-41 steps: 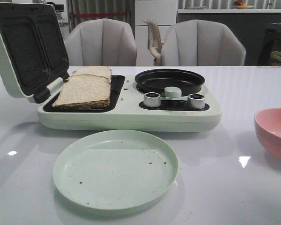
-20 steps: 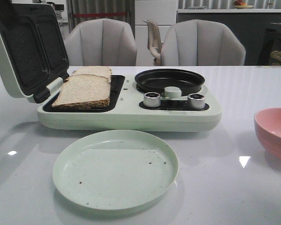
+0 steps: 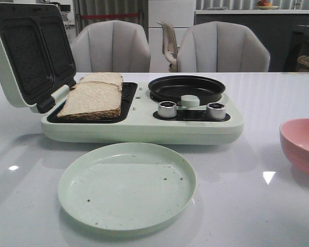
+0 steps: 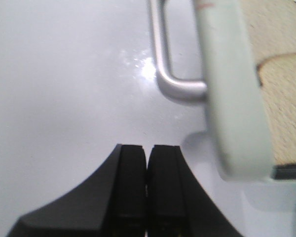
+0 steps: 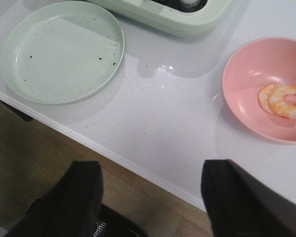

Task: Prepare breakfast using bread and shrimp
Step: 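Open the right gripper and withdraw it from the sandwich maker, then push the sandwich maker lid down with the left gripper to close it, then reach the right gripper to the pink bowl and grasp its rim, then lift the pink bowl with the right gripper and tip shrimp into the pan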

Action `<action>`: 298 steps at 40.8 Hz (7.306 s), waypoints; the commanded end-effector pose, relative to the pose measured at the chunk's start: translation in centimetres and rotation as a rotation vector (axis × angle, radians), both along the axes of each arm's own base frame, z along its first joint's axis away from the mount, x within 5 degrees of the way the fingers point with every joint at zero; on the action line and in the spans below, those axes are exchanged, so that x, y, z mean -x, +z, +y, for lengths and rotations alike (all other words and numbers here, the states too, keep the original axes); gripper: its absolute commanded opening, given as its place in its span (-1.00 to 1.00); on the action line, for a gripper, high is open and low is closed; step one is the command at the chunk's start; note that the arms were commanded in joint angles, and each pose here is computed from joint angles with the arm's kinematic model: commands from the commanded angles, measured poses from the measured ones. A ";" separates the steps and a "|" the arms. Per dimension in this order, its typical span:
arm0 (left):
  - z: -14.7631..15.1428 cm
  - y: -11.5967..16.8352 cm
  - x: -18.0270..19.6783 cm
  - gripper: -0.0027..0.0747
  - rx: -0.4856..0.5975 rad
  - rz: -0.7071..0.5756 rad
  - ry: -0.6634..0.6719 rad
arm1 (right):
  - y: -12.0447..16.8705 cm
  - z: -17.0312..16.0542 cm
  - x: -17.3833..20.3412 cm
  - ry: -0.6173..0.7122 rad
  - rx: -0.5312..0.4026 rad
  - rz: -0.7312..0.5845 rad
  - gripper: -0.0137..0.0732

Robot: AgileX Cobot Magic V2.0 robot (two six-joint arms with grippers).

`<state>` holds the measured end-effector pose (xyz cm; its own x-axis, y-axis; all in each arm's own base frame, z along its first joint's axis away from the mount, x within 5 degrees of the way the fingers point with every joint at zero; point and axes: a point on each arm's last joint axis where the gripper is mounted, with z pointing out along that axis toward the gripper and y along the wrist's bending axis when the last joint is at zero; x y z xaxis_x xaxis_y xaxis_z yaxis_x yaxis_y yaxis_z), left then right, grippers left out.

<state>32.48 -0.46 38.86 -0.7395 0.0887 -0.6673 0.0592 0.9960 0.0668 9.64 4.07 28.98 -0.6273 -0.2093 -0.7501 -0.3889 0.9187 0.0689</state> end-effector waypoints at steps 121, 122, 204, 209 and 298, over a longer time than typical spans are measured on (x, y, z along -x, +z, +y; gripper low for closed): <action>-13.3 -3.2 16.9 -0.67 0.152 -0.129 -0.640 | 2.0 0.0 -0.9 -0.033 -0.056 -0.170 0.55; -13.3 -3.2 16.9 -0.67 0.152 -0.129 -0.640 | 2.1 0.0 -0.9 -0.035 -0.059 -0.180 0.55; -13.4 -3.1 16.9 -0.67 0.162 -0.127 -0.640 | -8.1 -10.9 -23.5 -0.515 0.098 0.405 -0.29; -13.4 -3.1 16.9 -0.67 0.162 -0.127 -0.640 | -8.1 -10.9 -23.5 -0.514 0.098 0.410 -0.53; -13.4 -3.1 16.9 -0.67 0.162 -0.127 -0.640 | 13.3 16.5 -31.6 -0.388 1.390 -0.802 -0.58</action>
